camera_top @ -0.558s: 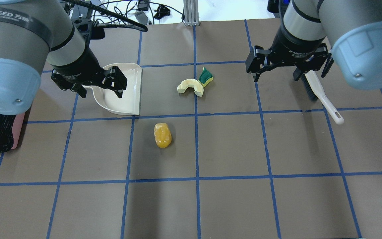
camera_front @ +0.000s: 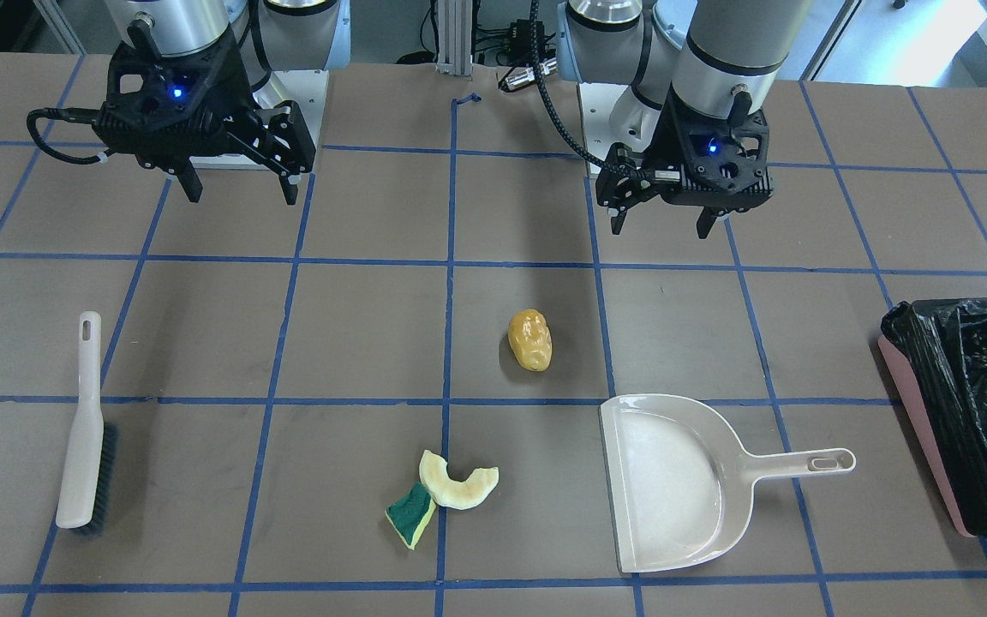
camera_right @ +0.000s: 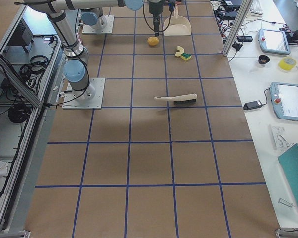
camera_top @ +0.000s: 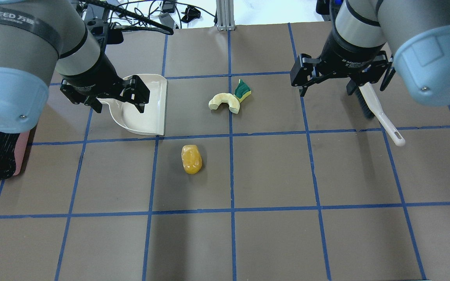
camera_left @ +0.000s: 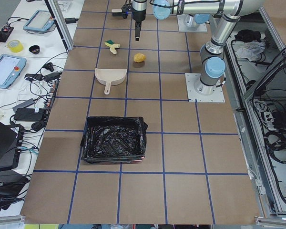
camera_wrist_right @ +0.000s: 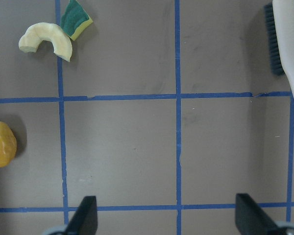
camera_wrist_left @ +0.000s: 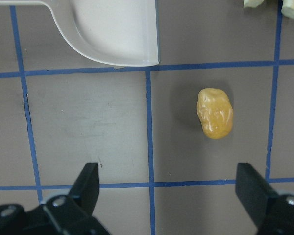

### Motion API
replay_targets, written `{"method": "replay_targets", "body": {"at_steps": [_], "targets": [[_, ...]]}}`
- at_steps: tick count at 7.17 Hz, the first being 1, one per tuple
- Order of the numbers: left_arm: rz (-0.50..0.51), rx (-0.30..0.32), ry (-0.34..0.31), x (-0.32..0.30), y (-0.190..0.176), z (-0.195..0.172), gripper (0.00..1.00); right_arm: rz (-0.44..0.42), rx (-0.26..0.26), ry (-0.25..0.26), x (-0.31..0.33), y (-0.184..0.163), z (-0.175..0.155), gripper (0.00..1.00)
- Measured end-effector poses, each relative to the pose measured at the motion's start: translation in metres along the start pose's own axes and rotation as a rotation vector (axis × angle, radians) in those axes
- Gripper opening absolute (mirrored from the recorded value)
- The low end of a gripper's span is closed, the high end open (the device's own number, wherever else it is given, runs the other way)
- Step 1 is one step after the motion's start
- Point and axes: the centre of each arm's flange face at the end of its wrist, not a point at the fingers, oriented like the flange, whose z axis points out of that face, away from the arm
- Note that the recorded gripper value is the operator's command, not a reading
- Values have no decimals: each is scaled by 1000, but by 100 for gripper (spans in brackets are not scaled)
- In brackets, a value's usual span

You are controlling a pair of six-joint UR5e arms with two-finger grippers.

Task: Sweep and dump trash into bin
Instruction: 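Move the left gripper to the dustpan handle while the right approaches the brush, then grasp the dustpan handle with the left gripper while the right grasps the brush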

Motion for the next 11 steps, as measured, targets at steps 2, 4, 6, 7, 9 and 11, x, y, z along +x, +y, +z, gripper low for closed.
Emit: {"method": "replay_targets", "body": {"at_steps": [2,4,6,7,9,11], "targets": [[-80,62,9,-7,-10,-6,100,-4,1,2,1,-1,0,100],[-263,59,12,-33,-17,-3,100,-6,-3,0,0,0,2,100],[-474,36,37,-75,-25,5,100,-21,-8,6,3,-1,4,100],[-546,-1,51,-98,-25,10,100,-30,-16,7,3,-1,5,100],[-651,-112,50,-145,-18,22,100,-32,-66,17,6,3,10,100],[-646,-152,39,-166,-17,35,100,-36,-115,24,8,10,13,100]]}}
